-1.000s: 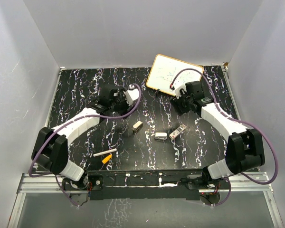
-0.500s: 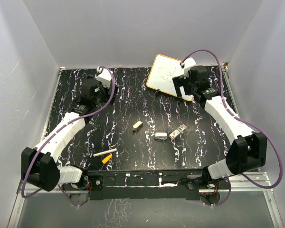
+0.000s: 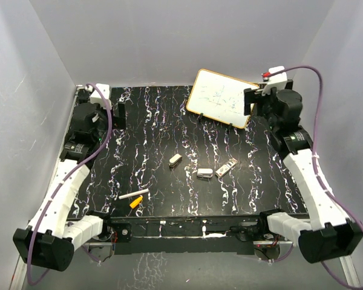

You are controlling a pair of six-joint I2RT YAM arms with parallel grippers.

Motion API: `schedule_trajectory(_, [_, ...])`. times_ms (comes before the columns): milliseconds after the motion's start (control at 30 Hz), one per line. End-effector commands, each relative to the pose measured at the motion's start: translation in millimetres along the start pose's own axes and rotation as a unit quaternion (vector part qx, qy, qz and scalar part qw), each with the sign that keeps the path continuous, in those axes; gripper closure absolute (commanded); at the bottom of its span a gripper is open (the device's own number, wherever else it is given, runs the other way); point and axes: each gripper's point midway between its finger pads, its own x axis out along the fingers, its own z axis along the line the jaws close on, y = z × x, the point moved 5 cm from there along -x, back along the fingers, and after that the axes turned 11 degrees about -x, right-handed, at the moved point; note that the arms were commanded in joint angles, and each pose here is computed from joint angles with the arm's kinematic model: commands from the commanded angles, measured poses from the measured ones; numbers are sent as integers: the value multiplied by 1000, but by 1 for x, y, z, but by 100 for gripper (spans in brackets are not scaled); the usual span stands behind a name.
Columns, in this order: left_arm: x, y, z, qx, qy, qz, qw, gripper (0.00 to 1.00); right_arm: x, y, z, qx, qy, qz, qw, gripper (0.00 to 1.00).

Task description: Load the staples into the stapler

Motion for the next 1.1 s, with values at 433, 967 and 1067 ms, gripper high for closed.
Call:
schedule_trajectory(433, [-67, -36, 17, -3, 4, -63, 998, 3, -58, -38, -21, -9, -9, -69, 998, 1])
schedule_trajectory(967, [-64, -24, 24, -12, -20, -49, 999, 3, -54, -25, -22, 12, -36, -60, 997, 1])
schedule_trajectory(1067, [-64, -24, 24, -13, -19, -47, 999, 3, -56, -23, -23, 11, -35, -58, 998, 1])
